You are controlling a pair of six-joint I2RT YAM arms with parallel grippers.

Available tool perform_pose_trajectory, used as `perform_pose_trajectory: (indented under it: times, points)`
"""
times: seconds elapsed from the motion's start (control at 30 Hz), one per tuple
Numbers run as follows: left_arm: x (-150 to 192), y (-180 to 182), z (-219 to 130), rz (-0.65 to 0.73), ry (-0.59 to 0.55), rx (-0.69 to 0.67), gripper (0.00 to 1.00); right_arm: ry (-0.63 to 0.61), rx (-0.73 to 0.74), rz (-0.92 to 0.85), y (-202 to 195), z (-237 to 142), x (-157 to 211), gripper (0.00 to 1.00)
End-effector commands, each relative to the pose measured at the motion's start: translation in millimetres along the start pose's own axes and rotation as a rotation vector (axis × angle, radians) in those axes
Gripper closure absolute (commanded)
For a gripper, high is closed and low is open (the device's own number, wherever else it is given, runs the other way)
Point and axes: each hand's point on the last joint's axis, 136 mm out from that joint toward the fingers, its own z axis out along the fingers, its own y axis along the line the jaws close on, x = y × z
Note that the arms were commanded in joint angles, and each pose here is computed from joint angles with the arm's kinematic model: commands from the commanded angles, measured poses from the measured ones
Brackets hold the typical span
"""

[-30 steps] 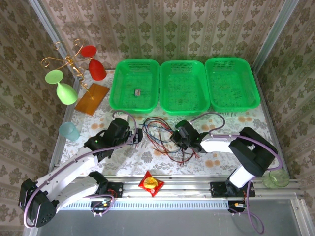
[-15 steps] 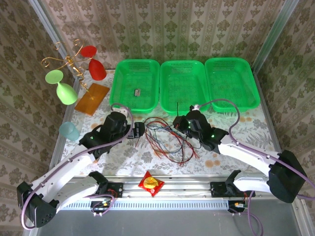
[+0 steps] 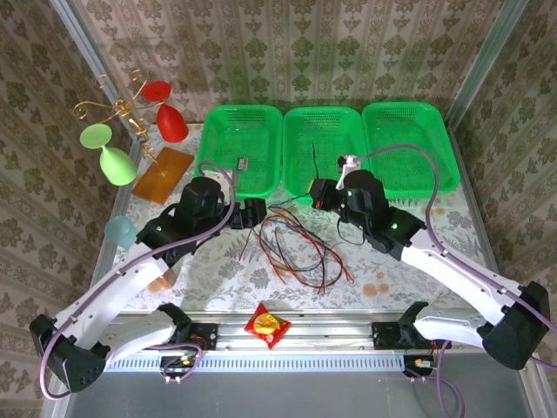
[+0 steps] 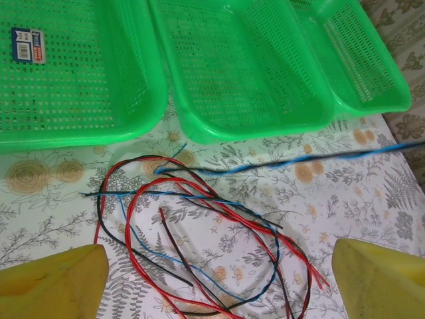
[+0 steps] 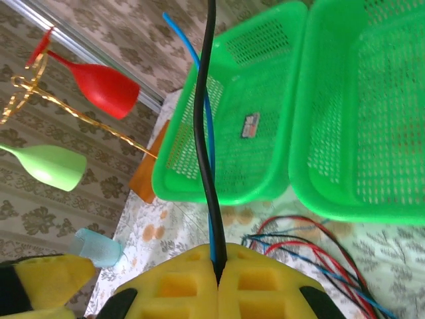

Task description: Untangle the cables

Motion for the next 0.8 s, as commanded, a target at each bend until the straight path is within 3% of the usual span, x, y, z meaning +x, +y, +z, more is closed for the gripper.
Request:
perform_pose_trajectory:
  times: [0.0,0.23,0.57,0.77]
  points:
    - [-8.6,-7.2,-2.1,-0.031,-0.016,0.032,0.12,-0.039,-0.087,-0.062,24.1,4.1,-26.2,1.00]
    - [-14.4,-8.4,-12.4,-0.079,-0.031,0.067,0.13,-0.099,-0.230,-0.131,71.1,-7.2,-68.6,1.00]
    - [-28.3,1.5,-23.6,-0.141,-0.070,0.086,0.14,-0.221,-0.319,-0.265,113.0,-48.0,-116.7,1.00]
    - [-41.2,-10.3,-28.8,-0.147,-0.102,0.135,0.17,-0.201,-0.338,-0.301,103.9,-39.1,-98.3,1.00]
